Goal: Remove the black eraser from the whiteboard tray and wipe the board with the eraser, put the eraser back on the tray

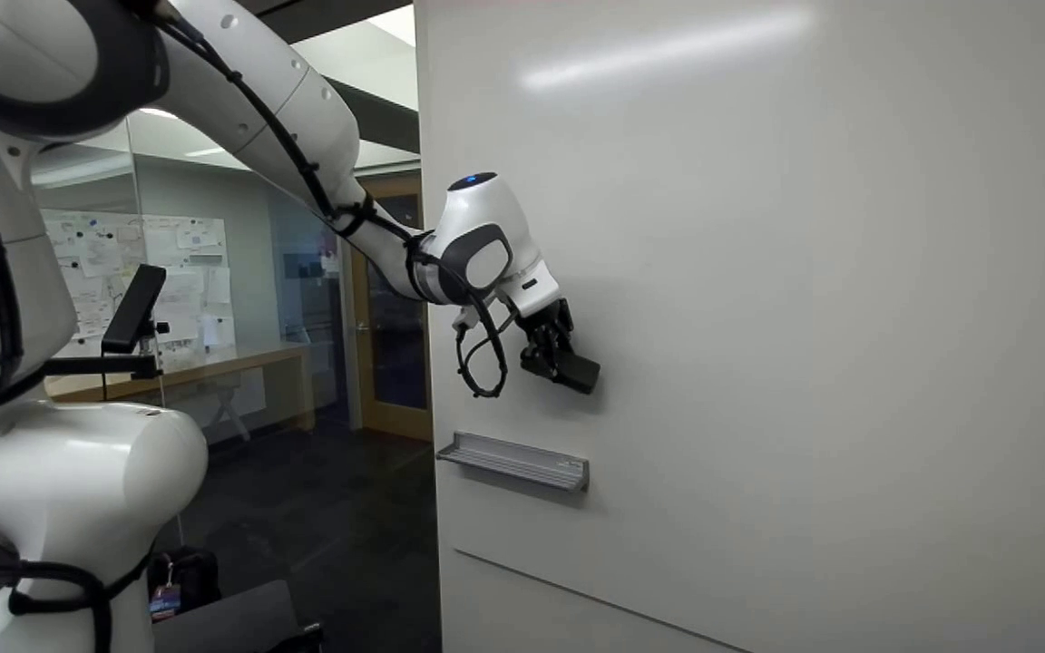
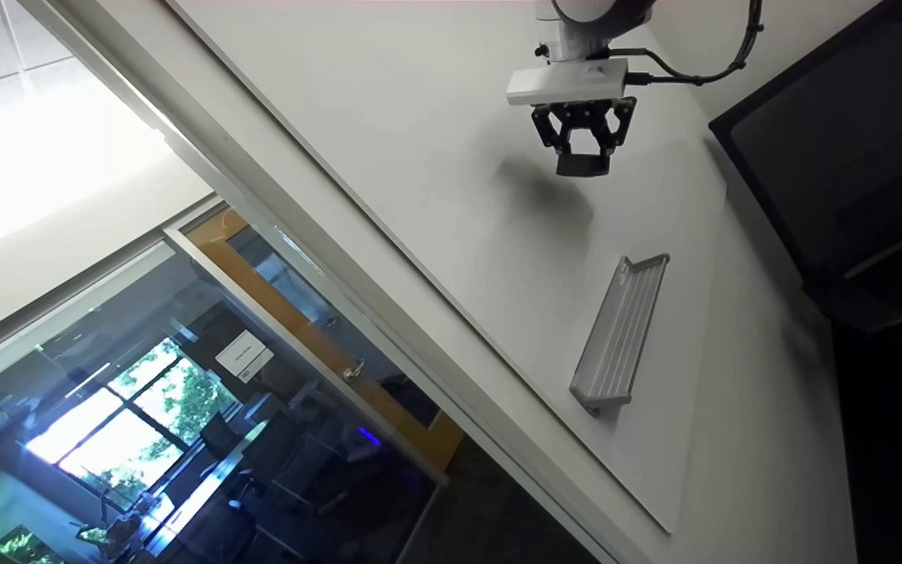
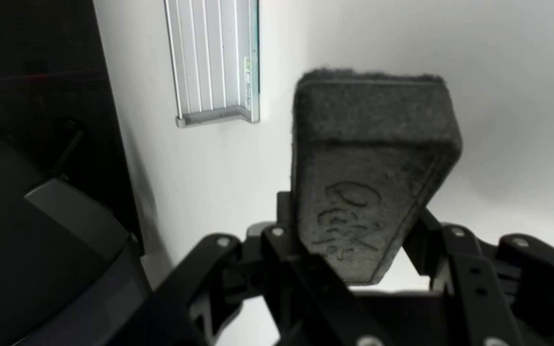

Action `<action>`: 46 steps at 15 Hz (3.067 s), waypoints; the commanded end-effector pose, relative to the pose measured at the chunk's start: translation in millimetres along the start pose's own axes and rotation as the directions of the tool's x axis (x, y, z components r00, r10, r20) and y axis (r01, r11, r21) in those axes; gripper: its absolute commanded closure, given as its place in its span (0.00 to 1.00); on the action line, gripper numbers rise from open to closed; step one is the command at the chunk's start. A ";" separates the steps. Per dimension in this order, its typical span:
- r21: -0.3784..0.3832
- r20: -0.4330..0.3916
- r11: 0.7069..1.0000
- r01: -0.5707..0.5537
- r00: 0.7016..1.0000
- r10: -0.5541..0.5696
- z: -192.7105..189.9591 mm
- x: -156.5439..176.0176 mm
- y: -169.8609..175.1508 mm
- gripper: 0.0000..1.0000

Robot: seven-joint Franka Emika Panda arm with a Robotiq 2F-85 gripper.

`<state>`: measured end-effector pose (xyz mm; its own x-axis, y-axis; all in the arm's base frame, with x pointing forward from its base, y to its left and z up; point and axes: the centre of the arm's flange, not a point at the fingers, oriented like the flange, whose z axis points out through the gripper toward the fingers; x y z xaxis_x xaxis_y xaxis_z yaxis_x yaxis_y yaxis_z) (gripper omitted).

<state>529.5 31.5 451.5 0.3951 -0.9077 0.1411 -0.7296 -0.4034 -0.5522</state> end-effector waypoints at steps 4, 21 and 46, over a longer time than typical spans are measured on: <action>-0.084 0.006 0.993 0.081 0.997 -0.081 -25.7 -74.3 30.4 0.70; -0.022 0.014 0.998 0.055 0.998 -0.054 20.4 -149.3 75.6 0.70; -0.053 -0.181 0.994 0.092 0.978 -0.100 130.8 -190.7 85.7 0.70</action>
<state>458.8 176.0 300.2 0.4092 -0.8534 0.3230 -0.7082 -0.5203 -0.4772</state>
